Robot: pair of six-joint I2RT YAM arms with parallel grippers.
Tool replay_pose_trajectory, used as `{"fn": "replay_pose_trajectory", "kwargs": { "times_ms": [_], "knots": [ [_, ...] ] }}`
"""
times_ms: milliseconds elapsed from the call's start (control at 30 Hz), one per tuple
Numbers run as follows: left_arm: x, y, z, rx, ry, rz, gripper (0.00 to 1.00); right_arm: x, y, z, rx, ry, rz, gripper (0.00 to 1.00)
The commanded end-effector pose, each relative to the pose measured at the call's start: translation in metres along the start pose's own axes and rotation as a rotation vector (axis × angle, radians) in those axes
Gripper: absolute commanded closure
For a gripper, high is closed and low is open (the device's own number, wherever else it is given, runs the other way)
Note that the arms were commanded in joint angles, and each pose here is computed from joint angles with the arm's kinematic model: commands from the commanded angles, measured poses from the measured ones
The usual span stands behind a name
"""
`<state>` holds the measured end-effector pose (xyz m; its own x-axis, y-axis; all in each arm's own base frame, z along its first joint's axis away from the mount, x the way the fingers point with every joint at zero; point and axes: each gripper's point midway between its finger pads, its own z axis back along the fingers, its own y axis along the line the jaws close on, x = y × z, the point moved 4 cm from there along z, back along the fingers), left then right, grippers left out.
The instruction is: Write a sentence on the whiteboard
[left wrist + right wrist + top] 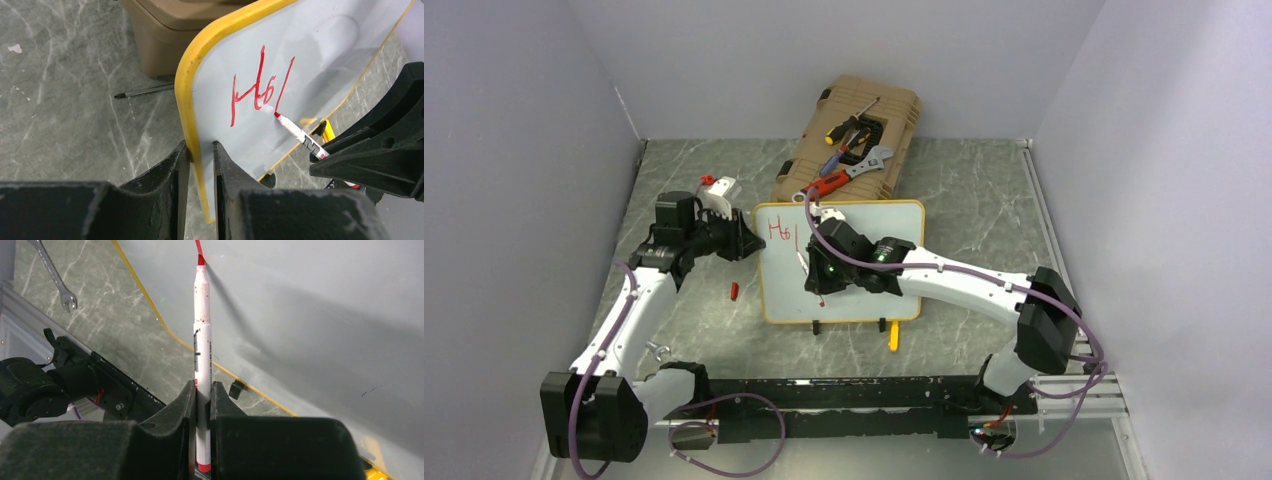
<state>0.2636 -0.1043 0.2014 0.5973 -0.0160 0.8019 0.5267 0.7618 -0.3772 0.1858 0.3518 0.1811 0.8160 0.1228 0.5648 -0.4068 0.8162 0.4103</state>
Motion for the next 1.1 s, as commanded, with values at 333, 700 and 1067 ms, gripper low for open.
{"fn": "replay_pose_trajectory", "kwargs": {
  "times_ms": [333, 700, 1067],
  "knots": [
    [0.006, -0.011, 0.004, -0.028, -0.011, -0.049, 1.00, 0.053, 0.019, 0.026, -0.002, -0.211, 0.039, 1.00],
    [0.006, -0.010, 0.004, -0.025, -0.011, -0.052, 1.00, 0.059, 0.019, 0.017, -0.032, -0.198, 0.031, 1.00],
    [0.006, -0.011, 0.004, -0.029, -0.010, -0.052, 1.00, 0.047, 0.010, 0.010, -0.066, -0.154, 0.002, 1.00]
  ]
}}
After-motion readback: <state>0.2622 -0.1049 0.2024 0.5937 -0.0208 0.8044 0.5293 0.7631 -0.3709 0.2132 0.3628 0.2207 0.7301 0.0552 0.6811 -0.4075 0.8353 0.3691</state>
